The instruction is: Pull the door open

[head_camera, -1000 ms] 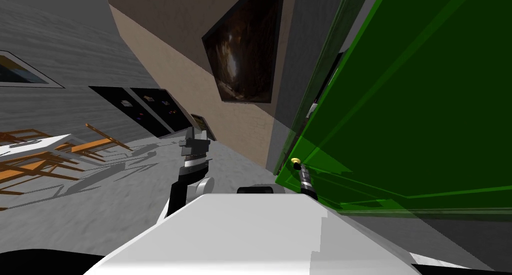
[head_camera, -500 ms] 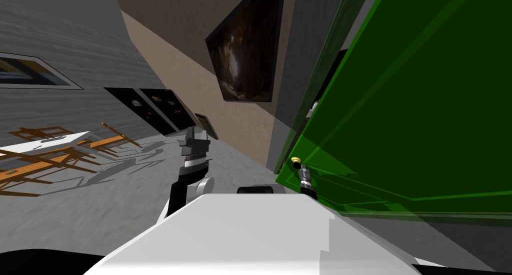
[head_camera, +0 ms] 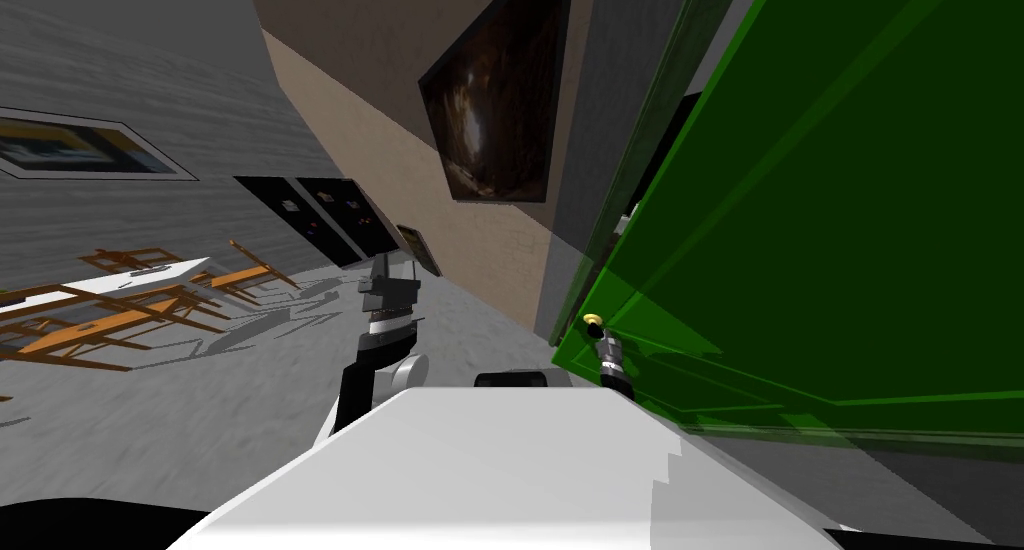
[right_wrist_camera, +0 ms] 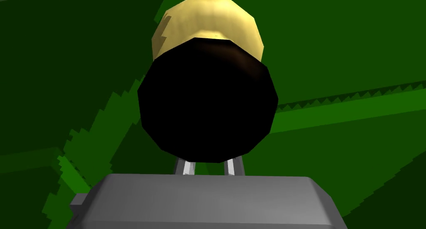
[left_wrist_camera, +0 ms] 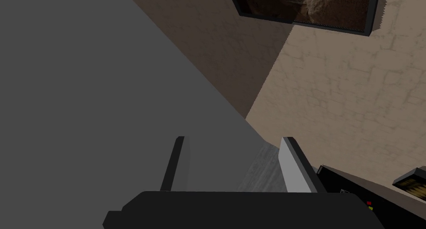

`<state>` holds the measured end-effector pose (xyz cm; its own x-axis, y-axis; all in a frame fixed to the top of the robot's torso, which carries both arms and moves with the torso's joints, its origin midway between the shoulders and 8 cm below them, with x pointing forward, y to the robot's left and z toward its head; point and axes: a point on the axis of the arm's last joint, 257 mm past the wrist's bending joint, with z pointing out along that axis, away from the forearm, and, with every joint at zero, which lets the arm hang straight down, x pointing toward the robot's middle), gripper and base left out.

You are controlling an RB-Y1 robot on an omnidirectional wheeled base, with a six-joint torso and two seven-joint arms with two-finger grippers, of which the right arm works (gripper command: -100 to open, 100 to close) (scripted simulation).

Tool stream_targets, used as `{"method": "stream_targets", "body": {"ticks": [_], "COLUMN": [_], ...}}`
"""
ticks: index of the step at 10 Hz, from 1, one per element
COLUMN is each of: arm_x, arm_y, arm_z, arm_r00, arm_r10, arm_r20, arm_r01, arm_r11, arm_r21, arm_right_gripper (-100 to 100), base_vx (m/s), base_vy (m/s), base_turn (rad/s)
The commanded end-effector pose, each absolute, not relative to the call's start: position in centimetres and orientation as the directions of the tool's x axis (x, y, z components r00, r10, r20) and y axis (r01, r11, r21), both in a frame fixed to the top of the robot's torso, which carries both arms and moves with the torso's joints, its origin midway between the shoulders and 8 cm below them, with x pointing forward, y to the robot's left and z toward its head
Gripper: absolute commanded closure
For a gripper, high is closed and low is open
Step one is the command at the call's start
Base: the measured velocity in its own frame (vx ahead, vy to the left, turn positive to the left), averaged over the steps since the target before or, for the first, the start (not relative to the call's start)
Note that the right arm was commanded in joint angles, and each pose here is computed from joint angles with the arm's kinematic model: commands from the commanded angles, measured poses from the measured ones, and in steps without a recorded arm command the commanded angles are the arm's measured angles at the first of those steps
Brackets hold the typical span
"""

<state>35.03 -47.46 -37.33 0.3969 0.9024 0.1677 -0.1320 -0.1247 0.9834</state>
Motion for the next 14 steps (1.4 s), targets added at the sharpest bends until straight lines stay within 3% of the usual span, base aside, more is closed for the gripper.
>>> {"method": "stream_targets", "body": {"ticks": [1, 5, 6, 14], "arm_x": [36.5, 36.6, 35.2, 35.6], "arm_y": [-46.2, -46.4, -47.4, -46.4], "arm_z": [-36.3, -36.5, -38.1, -38.2], "arm_r00": [0.361, 0.347, 0.384, 0.339], "arm_r10": [0.899, 0.864, 0.839, 0.72], "arm_r20": [0.248, 0.364, 0.386, 0.606], "arm_r01": [-0.19, -0.232, -0.213, -0.316], "arm_r11": [-0.189, -0.297, -0.327, -0.519], "arm_r21": [0.963, 0.926, 0.921, 0.794], "arm_right_gripper": [100, 100, -100, -100], "base_vx": [-0.052, -0.053, -0.053, -0.069], "base_vy": [-0.006, -0.005, -0.029, -0.002], "base_turn": [0.06, 0.064, -0.004, 0.031]}}
